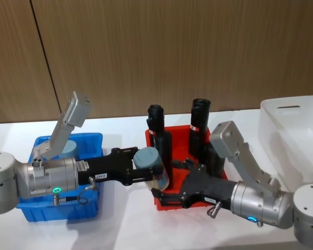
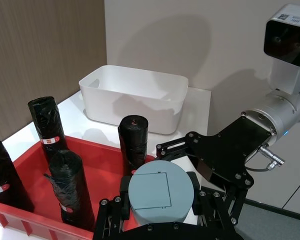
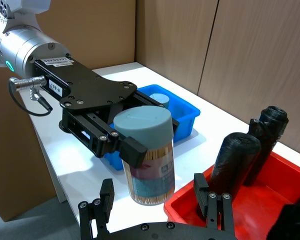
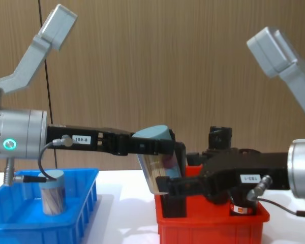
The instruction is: Pick the cotton swabs from the blue box and place them into the white box.
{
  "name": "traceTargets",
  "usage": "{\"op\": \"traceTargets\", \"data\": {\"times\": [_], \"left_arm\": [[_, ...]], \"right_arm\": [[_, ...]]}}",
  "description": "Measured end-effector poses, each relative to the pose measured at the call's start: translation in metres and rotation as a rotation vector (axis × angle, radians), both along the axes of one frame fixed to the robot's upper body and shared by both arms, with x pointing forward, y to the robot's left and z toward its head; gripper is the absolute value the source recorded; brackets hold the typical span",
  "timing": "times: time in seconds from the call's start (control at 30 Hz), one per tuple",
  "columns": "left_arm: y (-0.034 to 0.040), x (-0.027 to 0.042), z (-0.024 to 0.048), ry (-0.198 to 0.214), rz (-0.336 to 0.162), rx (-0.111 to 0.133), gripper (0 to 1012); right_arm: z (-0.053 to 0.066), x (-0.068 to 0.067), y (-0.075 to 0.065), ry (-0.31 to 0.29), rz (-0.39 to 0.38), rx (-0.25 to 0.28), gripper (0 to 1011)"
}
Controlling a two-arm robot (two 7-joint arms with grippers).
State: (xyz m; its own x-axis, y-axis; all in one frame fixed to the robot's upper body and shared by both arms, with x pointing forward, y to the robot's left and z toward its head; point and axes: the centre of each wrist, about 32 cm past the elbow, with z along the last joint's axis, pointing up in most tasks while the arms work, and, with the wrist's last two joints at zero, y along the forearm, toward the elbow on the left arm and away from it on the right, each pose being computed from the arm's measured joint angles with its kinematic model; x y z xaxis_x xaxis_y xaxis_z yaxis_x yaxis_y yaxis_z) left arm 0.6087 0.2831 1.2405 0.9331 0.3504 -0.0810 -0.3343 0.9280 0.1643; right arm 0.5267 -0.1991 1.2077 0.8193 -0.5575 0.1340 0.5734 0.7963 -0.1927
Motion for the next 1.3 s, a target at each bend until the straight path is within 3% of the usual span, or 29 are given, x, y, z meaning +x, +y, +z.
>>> {"op": "traceTargets", "data": {"times": [0.83,1.07,1.3], "left_arm": [[0.0,0.0,0.0,0.0,0.0,0.0,670],[0.0,0.0,0.0,0.0,0.0,0.0,670],[0.0,0.0,0.0,0.0,0.0,0.0,670]], "right_arm": [[0.001,0.016,0.02,0.024,0.039,-0.002,1002],[0.001,0.018,0.023,0.028,0.043,0.002,863],[0.001,0.02,0.024,0.029,0.042,0.003,656]]}}
